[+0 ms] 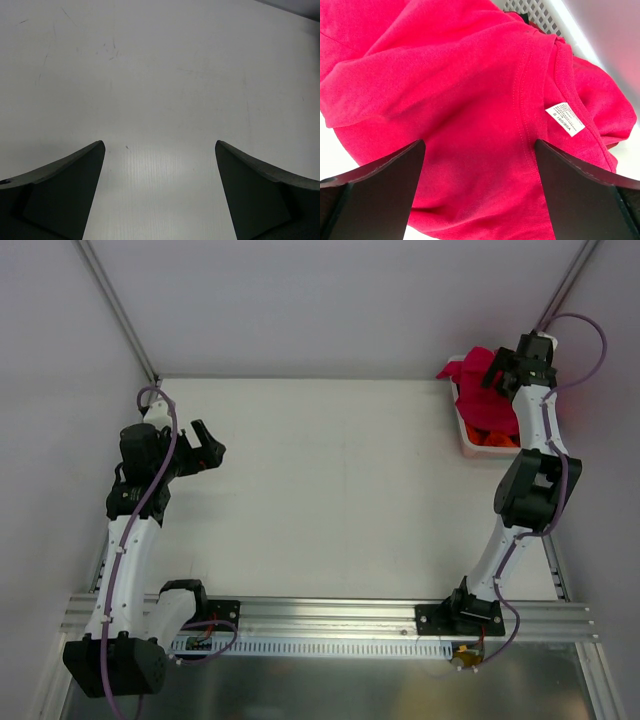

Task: Fold and stack the t-shirts
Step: Grab the tshirt from the pile

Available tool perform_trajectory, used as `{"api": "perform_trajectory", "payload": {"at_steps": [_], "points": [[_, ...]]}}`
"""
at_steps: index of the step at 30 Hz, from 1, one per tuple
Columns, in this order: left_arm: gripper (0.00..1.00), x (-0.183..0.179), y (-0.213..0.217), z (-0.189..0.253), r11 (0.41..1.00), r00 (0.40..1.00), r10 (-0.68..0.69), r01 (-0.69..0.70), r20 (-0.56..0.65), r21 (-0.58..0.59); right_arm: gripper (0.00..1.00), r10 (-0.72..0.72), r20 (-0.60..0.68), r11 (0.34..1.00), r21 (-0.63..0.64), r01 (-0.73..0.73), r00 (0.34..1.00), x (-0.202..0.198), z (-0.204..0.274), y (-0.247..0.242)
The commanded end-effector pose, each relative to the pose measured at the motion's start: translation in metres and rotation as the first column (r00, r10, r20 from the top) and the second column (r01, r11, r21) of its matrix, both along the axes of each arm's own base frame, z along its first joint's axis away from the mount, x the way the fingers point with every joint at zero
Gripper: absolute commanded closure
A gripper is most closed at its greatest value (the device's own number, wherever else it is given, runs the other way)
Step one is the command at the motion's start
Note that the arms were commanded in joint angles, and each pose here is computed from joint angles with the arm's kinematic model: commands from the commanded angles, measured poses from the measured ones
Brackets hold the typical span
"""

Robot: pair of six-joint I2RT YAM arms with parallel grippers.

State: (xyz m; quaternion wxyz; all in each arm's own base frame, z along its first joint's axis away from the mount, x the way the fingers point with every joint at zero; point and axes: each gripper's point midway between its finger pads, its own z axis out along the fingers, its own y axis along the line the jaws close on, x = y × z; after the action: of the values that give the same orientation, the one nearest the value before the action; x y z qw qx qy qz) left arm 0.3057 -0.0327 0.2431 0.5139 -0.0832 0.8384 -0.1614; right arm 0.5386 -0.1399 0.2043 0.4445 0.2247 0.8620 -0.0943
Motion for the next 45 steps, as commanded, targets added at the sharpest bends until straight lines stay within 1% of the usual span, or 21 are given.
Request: {"api": "perform_trajectory", "payload": {"at_steps": [1,3,9,14,15,17,20,23,25,30,33,34,36,38,41,42,43,45], "points": [[0.05,0.001,0.004,0.007,1.0,0.999,0.023,-0.022,0.032,-0.006,0.05,-0.002,0.056,1.0,0.003,0.002,0.998,-0.001,0.027,-0.001],[0.05,0.001,0.004,0.008,1.0,0.999,0.024,-0.024,0.033,-0.006,0.07,0.008,0.051,1.0,-0.006,-0.008,0.999,-0.001,0.027,-0.001],[0.04,-0.001,0.004,0.011,1.0,0.999,0.023,-0.022,0.044,-0.005,0.09,0.026,0.031,1.0,0.005,-0.026,0.999,0.0,0.015,0.002],[0.02,-0.002,0.005,0.012,1.0,0.998,0.026,-0.027,0.053,0.005,0.16,0.029,0.017,1.0,0.007,-0.029,0.999,0.0,0.009,0.002],[0.02,-0.002,0.005,0.012,1.0,0.998,0.025,-0.025,0.05,0.004,0.22,0.032,0.02,0.999,0.009,-0.033,0.999,0.001,0.009,0.003],[0.02,-0.001,0.005,0.011,1.0,0.999,0.026,-0.026,0.048,0.001,0.26,0.032,0.014,0.999,0.006,-0.032,0.999,0.001,0.007,0.002],[0.02,-0.001,0.006,0.012,1.0,0.998,0.028,-0.028,0.05,0.005,0.27,0.029,0.008,1.0,0.002,-0.029,1.0,0.0,0.005,0.001],[0.02,-0.003,0.006,0.012,0.999,0.998,0.032,-0.032,0.056,0.011,0.29,0.035,0.0,0.999,0.0,-0.035,0.999,0.001,0.001,0.001],[0.01,-0.003,0.007,0.013,0.999,0.998,0.033,-0.033,0.058,0.013,0.33,0.044,-0.005,0.999,-0.001,-0.044,0.999,0.001,0.0,0.002],[0.01,0.0,0.007,0.017,0.999,0.998,0.023,-0.025,0.066,0.023,0.35,0.054,-0.01,0.998,0.01,-0.054,0.998,0.004,-0.007,0.004],[0.01,0.002,0.008,0.016,0.999,0.998,0.023,-0.024,0.058,0.026,0.43,0.063,-0.001,0.998,0.009,-0.063,0.998,0.007,-0.007,0.005],[0.01,0.005,0.008,0.015,0.999,0.998,0.02,-0.022,0.053,0.028,0.5,0.064,-0.001,0.998,0.01,-0.064,0.998,0.007,-0.008,0.005],[0.01,0.007,0.005,0.015,1.0,0.999,-0.002,0.001,0.047,0.03,0.55,0.066,0.005,0.998,0.012,-0.066,0.998,0.008,-0.01,0.005],[0.01,0.007,0.003,0.016,1.0,0.999,-0.007,0.006,0.047,0.023,0.62,0.075,0.012,0.997,0.018,-0.075,0.997,0.01,-0.014,0.007],[0.01,0.008,0.003,0.017,1.0,0.999,-0.006,0.005,0.047,0.017,0.79,0.075,0.02,0.997,0.034,-0.076,0.997,0.01,-0.015,0.009],[0.01,0.007,0.002,0.019,1.0,0.999,-0.009,0.008,0.052,0.016,0.92,0.063,0.031,0.997,0.035,-0.064,0.998,0.011,-0.013,0.008],[0.01,0.008,0.002,0.019,1.0,0.999,-0.008,0.007,0.053,0.013,0.98,0.054,0.039,0.998,0.034,-0.056,0.998,0.01,-0.009,0.008],[0.01,0.007,0.001,0.021,1.0,0.998,-0.009,0.009,0.058,0.01,1.0,0.043,0.058,0.999,0.029,-0.045,0.997,0.009,-0.002,0.006]]}}
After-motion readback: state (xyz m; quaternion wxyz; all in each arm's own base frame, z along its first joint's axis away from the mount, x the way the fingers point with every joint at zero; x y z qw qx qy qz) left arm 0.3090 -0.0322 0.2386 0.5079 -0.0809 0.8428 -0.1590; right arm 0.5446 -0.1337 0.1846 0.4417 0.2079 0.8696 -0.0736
